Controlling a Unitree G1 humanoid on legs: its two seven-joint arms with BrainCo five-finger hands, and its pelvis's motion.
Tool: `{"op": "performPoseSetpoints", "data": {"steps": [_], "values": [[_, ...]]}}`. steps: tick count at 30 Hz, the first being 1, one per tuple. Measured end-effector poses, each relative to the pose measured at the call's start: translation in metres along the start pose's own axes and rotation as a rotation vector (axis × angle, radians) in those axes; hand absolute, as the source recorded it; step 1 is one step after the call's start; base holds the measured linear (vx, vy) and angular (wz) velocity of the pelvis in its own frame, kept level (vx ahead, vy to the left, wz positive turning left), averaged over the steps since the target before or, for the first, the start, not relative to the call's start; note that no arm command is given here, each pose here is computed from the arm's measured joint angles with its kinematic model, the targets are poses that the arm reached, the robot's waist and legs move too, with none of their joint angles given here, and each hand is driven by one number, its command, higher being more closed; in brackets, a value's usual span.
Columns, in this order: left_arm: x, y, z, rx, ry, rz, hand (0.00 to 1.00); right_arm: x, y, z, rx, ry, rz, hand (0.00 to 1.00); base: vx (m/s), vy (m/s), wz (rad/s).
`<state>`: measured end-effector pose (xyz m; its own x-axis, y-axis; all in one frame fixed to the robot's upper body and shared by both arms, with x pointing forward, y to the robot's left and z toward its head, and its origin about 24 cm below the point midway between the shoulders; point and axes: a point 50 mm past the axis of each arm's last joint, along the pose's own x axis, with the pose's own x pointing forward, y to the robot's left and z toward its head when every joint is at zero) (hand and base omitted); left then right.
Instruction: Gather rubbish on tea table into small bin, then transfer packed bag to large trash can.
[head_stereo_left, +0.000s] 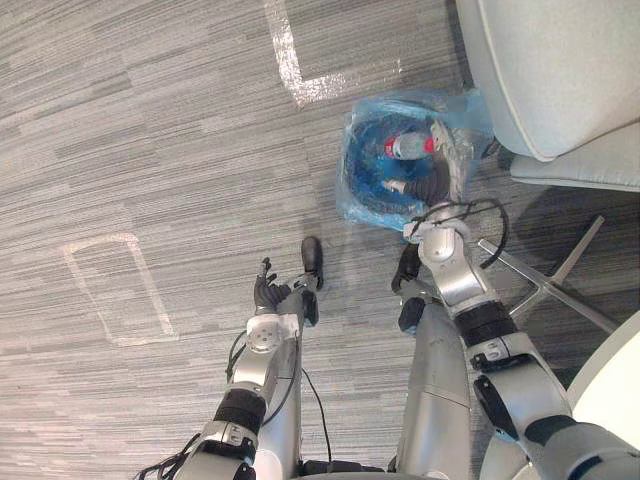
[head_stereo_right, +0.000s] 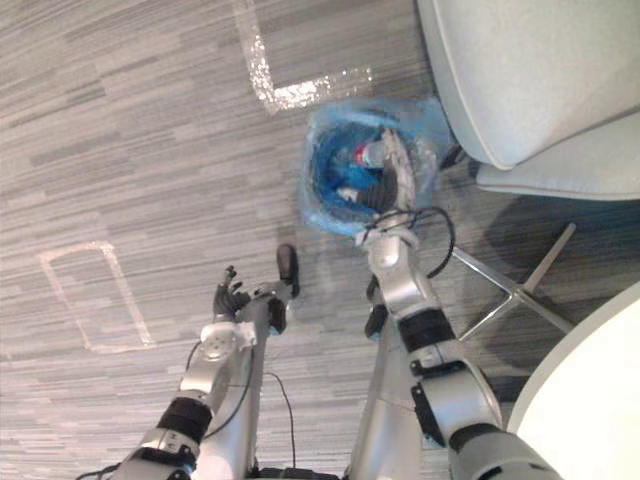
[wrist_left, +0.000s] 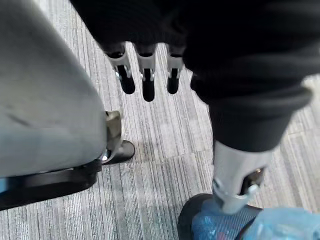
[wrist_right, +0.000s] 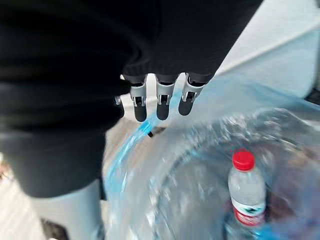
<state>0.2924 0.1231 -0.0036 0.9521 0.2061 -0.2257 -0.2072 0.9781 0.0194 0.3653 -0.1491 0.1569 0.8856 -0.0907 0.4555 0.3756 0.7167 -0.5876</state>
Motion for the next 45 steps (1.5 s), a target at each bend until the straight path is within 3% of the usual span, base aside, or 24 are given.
{"op": "performPoseSetpoints", "data": {"steps": [11,20,38,39,45], "values": [[-0.003,-0.001,0.004,0.002,-0.026,-0.011,0.0,-0.02,0.022,-0.025,-0.153,0.043,0.146,0.0,0.0,-0.006,-0.03],[0.007,0.007,-0.008,0.009,0.025,0.022,0.0,-0.022,0.044,-0.044,-0.408,0.067,0.305,0.0,0.0,0.0,0.0],[0.019,0.0,-0.007,0.012,0.066,0.009,0.0,-0.024,0.062,-0.046,-0.511,0.099,0.366,0.0,0.0,-0.001,0.01],[0.021,-0.001,-0.004,0.008,0.064,0.007,0.0,-0.022,0.065,-0.044,-0.509,0.101,0.37,1.0,0.0,-0.011,0.06],[0.021,-0.006,-0.002,-0.022,0.067,-0.002,0.0,-0.018,0.07,-0.034,-0.494,0.092,0.374,1.0,0.0,-0.002,0.01]]}}
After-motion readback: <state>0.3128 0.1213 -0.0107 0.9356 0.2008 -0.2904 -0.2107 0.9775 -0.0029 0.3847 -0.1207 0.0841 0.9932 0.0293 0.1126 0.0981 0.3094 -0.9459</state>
